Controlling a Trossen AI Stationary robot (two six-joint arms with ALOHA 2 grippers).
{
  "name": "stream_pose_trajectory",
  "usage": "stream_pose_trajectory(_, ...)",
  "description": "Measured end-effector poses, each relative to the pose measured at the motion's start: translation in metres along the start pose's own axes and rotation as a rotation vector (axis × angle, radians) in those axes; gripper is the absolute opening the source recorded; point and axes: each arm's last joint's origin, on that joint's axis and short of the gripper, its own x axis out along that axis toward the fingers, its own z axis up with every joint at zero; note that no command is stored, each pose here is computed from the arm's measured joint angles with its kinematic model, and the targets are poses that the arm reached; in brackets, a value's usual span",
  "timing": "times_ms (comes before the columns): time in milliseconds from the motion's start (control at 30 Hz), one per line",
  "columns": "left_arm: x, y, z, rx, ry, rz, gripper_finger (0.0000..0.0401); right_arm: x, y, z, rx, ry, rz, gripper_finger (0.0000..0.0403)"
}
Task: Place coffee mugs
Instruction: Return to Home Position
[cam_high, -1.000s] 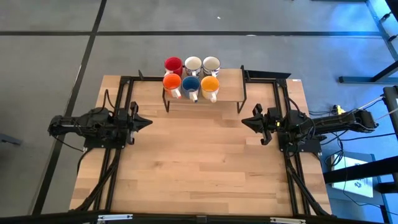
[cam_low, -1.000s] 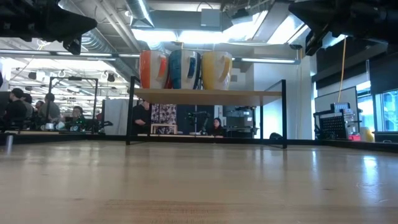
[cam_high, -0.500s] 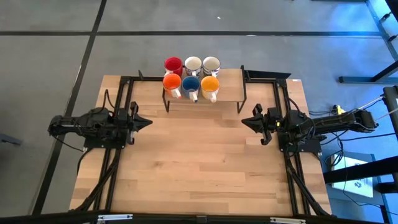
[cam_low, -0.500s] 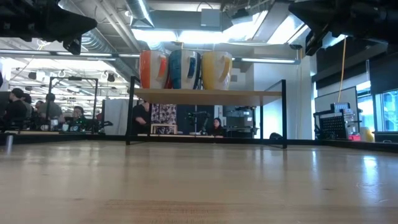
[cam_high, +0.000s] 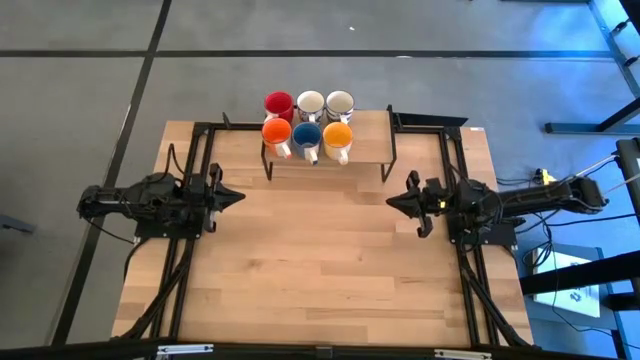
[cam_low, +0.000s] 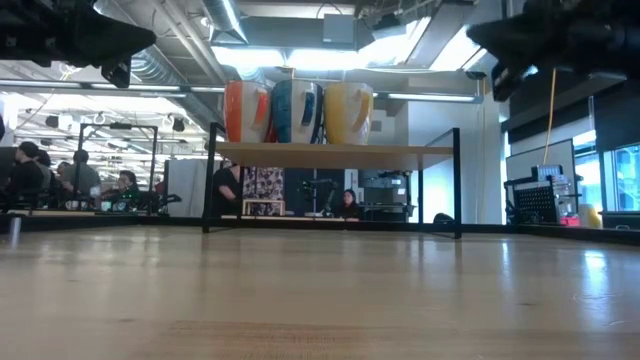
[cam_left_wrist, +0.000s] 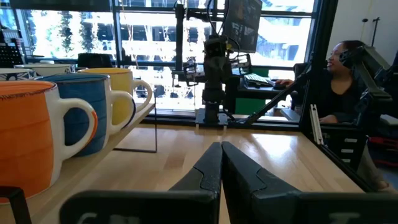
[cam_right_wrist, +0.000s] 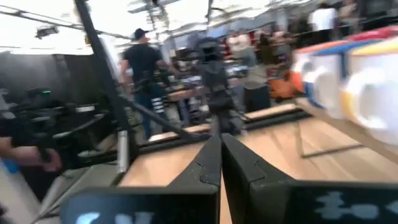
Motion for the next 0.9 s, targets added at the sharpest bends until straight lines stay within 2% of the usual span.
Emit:
stream_pose_trajectory(133, 0.000, 0.000, 0.000, 0.000, 0.000, 0.000, 0.0002, -0.013, -0.006, -0.016, -0.011, -0.004, -0.083, 0.0003)
stream_pose_trajectory(233, 0.000, 0.000, 0.000, 0.000, 0.000, 0.000, 0.0002, -0.025, -0.008, -0.026, -0.029, -0.034, -0.071, 0.0003)
stream_pose_trajectory(533, 0.000, 0.000, 0.000, 0.000, 0.000, 0.000, 0.0002, -0.038, -0.010, -0.032, -0.106, 0.066, -0.130, 0.0003)
stream_pose_trajectory(900, 0.000, 0.000, 0.000, 0.000, 0.001, 0.000, 0.0002, -0.059, -0.009, -0.033, -0.137, 0.081, -0.102, 0.0003)
